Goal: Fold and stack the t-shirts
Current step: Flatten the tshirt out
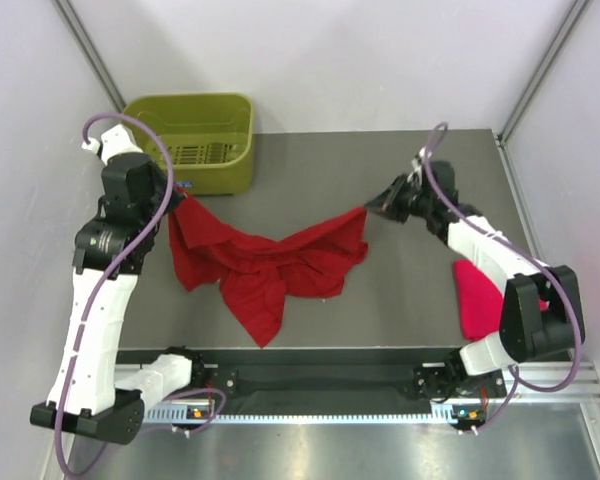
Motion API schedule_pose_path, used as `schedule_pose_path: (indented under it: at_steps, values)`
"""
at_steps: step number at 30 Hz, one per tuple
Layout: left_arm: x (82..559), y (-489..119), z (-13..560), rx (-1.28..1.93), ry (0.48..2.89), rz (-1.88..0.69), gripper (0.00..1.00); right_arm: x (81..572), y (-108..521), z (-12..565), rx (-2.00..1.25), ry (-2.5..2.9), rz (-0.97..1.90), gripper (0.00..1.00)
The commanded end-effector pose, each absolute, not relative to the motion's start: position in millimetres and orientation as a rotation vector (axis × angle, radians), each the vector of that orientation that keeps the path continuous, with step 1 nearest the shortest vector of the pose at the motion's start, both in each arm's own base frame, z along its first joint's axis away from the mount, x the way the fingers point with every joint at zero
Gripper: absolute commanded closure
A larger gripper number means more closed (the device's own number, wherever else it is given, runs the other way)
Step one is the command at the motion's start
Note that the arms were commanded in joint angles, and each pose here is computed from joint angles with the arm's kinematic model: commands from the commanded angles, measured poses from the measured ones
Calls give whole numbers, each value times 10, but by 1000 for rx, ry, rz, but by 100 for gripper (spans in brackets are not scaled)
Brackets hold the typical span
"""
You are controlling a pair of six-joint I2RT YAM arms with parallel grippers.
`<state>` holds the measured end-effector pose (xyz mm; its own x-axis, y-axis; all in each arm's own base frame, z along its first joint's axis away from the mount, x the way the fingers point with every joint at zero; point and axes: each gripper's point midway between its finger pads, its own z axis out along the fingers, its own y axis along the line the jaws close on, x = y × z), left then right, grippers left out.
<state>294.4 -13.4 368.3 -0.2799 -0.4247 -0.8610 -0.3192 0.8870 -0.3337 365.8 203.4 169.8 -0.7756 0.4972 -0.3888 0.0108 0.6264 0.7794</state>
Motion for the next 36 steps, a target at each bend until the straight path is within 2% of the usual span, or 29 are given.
schedule_pose_path:
  at_steps: [1, 5, 9, 13, 19, 24, 31, 36]
  values:
    - [3221, -88, 4369, -527, 1660, -132, 100, 4139, 1718, 2407, 408, 2063, 982, 100]
    - [3389, -101, 4830, -474, 1536, -140, 100, 4589, 1466, 3182, 399, 1915, 957, 100]
    - [3425, -132, 5360, -407, 1393, -166, 100, 4755, 1203, 3789, 386, 1797, 943, 100]
    - [3230, -163, 6085, -317, 1205, -199, 100, 4745, 999, 4468, 345, 1631, 951, 100]
    - [2530, -113, 6920, -192, 956, -183, 100, 4133, 853, 5222, 236, 1451, 944, 100]
    - [1671, -51, 7390, -133, 755, -210, 100, 3267, 870, 5691, 151, 1310, 911, 100]
    - [911, -33, 7569, -107, 620, -314, 100, 2130, 900, 6105, 77, 1170, 826, 100]
    - [680, 41, 7635, -118, 576, -321, 100, 1793, 775, 6196, 120, 1123, 779, 100]
